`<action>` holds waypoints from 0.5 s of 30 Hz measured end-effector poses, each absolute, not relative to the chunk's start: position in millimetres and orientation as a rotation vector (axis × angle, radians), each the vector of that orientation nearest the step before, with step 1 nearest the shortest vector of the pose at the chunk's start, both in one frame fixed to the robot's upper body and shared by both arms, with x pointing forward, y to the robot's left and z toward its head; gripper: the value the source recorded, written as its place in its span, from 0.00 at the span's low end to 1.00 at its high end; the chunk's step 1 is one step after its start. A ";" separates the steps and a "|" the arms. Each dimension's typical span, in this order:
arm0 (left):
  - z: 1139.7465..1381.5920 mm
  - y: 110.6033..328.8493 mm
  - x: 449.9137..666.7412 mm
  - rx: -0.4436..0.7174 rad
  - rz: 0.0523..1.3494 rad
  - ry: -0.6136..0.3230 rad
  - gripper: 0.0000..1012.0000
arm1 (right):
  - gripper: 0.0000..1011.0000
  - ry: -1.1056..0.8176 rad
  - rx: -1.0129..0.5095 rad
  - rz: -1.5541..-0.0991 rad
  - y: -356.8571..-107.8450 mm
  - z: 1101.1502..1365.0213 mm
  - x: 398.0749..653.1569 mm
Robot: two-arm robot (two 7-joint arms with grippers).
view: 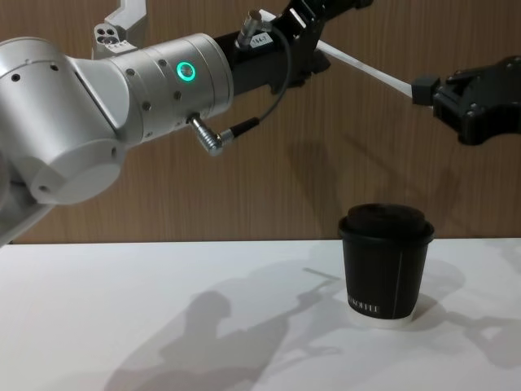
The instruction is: Pick up the straw with one hand, pass it to the other hand, and insert it into the cup.
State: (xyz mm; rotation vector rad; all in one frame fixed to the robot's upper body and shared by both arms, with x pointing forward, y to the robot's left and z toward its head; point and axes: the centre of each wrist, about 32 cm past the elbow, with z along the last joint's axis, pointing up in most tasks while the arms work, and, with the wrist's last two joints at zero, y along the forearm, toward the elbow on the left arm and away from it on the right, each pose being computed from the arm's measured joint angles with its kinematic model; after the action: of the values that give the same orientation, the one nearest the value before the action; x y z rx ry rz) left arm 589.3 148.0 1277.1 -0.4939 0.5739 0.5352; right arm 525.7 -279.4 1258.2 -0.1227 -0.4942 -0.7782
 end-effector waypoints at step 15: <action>1275.6 146.2 591.1 -0.493 0.541 0.583 0.59 | 0.00 -0.494 -0.123 -0.778 -279.4 1258.2 525.7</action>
State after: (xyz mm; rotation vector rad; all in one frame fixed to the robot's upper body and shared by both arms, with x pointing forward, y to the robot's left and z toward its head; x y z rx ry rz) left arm 591.1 146.2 1275.6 -0.4935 0.5832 0.5406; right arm 525.7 -279.4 1258.2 -0.1228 -0.4942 -0.7782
